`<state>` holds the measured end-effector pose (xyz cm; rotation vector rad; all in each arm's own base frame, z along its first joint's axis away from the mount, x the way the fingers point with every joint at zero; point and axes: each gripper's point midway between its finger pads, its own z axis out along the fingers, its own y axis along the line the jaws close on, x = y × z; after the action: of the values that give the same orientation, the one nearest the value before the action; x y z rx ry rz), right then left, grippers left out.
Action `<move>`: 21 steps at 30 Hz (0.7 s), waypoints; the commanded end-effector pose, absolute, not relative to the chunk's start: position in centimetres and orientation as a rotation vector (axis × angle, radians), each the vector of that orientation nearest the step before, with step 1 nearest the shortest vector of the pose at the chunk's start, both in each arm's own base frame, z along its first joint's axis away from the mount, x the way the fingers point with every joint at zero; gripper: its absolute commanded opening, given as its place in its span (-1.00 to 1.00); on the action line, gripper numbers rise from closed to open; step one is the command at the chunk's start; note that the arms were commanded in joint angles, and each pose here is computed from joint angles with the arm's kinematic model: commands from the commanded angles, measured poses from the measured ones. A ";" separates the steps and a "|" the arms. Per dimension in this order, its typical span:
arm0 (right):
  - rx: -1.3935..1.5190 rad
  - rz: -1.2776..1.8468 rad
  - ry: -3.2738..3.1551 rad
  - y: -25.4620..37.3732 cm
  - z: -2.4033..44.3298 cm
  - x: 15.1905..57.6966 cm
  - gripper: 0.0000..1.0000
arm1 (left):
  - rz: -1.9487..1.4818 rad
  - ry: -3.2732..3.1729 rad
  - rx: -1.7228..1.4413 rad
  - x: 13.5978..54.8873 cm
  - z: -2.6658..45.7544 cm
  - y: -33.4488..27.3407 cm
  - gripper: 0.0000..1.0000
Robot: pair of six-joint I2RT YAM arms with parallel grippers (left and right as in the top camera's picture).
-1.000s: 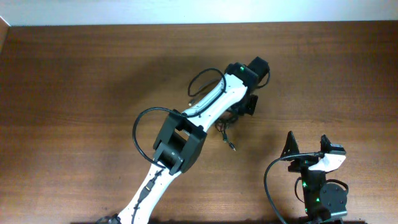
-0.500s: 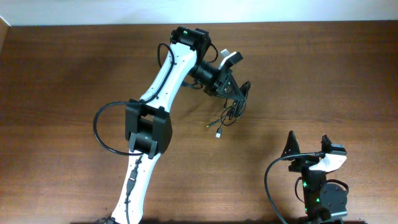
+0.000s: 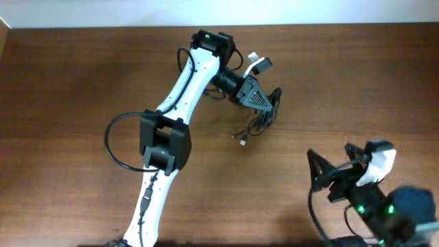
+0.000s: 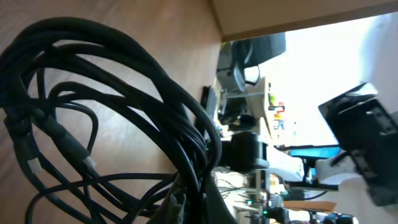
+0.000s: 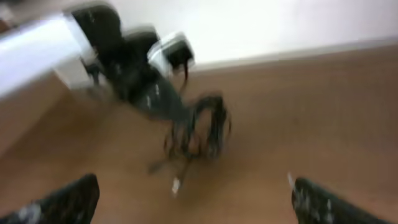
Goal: Untangle cables
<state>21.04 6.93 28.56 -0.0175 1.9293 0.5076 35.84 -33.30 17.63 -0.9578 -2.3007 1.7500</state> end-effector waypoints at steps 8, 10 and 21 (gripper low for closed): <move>-0.240 0.735 2.267 11.7 24.9 26.8 -0.06 | 1.824 -2.256 -0.800 35.6 21.1 -33.8 -1.00; -0.232 0.817 2.288 11.5 23.4 29.0 0.11 | 1.807 -2.255 -0.752 35.6 21.1 -33.8 -1.00; -0.345 1.289 2.244 13.9 17.1 34.6 -0.04 | 1.908 -2.170 -0.684 35.5 22.7 -34.3 -1.00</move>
<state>34.48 12.55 16.19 -0.2564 2.3154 1.2133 35.89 -34.08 19.72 -0.6571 -2.2041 1.8248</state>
